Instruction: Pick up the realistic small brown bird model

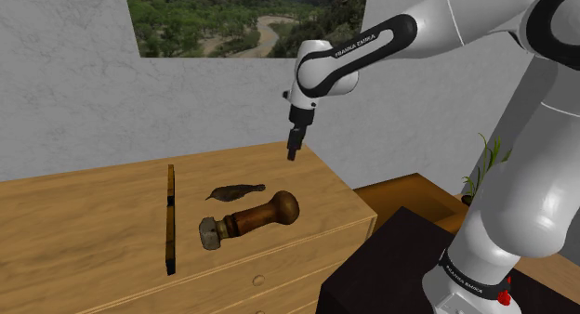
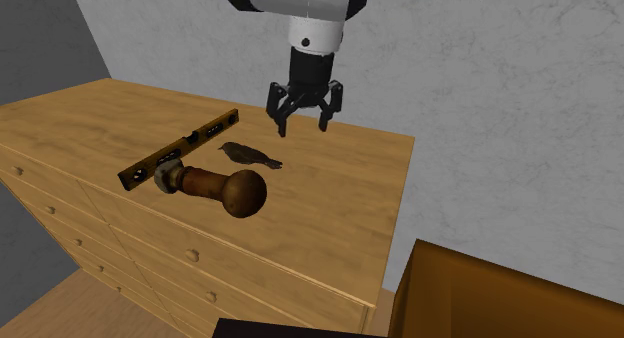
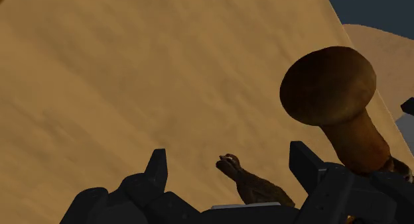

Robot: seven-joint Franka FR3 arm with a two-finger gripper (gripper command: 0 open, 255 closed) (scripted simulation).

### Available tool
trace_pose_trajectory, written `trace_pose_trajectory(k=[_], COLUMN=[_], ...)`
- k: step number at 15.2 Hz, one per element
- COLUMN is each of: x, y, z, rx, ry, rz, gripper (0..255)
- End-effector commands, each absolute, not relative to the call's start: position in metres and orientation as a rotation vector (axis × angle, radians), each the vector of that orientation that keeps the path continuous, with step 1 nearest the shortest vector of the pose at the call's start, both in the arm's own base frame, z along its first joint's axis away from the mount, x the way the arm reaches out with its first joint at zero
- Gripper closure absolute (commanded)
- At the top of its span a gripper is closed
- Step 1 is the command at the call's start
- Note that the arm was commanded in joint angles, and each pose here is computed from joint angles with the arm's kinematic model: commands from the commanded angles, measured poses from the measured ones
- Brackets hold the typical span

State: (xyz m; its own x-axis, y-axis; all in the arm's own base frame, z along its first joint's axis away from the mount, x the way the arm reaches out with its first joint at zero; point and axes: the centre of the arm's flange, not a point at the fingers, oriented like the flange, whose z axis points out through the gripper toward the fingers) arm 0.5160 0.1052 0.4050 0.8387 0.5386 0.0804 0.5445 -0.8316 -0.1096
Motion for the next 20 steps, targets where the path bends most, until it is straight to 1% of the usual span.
trace_pose_trajectory(k=[1, 14, 20], x=[0.531, 0.605, 0.608], y=[0.124, 0.251, 0.259], z=[0.393, 0.323, 0.293], rx=[-2.85, -2.543, -2.524], ry=[-0.951, -1.515, -1.542], rz=[-0.086, -0.175, -0.18], gripper=[0, 0, 0])
